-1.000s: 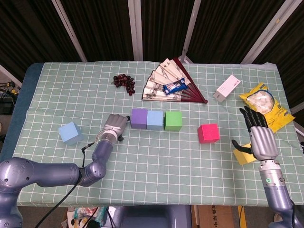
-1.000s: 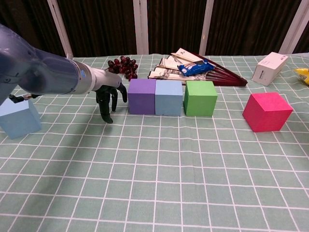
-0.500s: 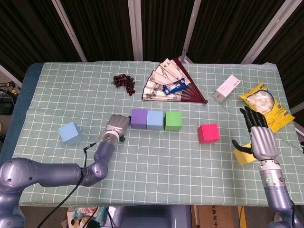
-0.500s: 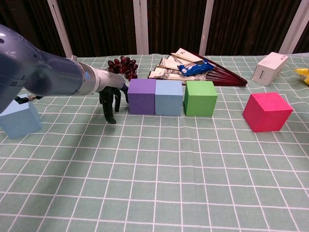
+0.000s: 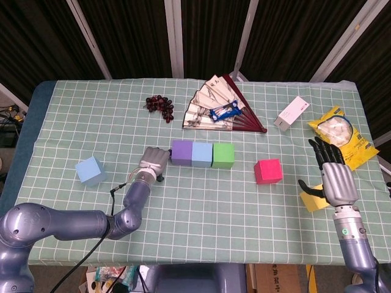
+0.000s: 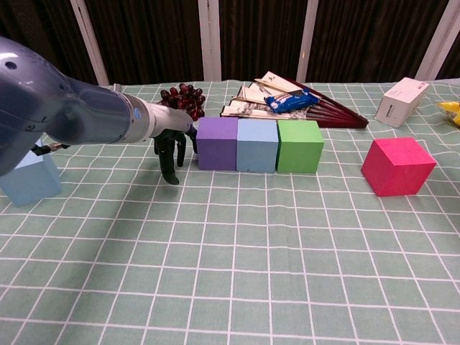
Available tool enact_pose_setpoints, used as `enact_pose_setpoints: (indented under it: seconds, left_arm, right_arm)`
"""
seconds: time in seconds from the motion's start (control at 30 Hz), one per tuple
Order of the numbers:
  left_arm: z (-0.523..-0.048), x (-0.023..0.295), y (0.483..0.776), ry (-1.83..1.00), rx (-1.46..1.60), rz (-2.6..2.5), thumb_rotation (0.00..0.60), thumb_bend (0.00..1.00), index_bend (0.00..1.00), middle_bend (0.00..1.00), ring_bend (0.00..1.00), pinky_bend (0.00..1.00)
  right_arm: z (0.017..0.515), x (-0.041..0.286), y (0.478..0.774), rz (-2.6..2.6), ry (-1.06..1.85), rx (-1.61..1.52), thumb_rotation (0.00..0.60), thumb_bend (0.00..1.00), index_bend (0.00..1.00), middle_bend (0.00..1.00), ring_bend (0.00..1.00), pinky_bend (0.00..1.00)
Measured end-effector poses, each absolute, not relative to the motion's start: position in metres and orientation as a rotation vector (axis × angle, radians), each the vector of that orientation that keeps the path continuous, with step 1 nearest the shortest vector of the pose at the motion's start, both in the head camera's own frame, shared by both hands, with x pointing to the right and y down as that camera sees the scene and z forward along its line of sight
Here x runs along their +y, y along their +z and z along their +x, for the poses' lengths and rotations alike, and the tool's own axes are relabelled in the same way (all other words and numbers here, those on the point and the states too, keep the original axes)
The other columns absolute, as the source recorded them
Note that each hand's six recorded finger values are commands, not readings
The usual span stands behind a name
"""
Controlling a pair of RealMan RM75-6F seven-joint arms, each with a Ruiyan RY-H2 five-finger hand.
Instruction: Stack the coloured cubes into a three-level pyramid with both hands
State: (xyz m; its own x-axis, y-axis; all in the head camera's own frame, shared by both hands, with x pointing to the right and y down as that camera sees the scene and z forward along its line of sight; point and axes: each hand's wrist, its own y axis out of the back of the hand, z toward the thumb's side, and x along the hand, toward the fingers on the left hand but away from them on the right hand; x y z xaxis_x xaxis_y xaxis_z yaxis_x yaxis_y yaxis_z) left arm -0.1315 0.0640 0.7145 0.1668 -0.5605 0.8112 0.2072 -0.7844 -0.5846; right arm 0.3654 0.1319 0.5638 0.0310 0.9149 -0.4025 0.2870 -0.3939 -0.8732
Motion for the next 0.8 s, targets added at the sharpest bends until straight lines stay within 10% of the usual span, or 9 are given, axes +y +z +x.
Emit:
enact_pose_setpoints:
  seconds: [0.8]
  left_arm:
    - [-0.1378,0.0644,0.7144,-1.694,0.339,-1.848,0.6,0.31,0.2,0.32,0.24,0.28]
  right_arm:
    - [0.366,0.1331,0.5654,-1.73,1.4,-1.212,0.6,0.27,0.0,0.0,0.0,0.0]
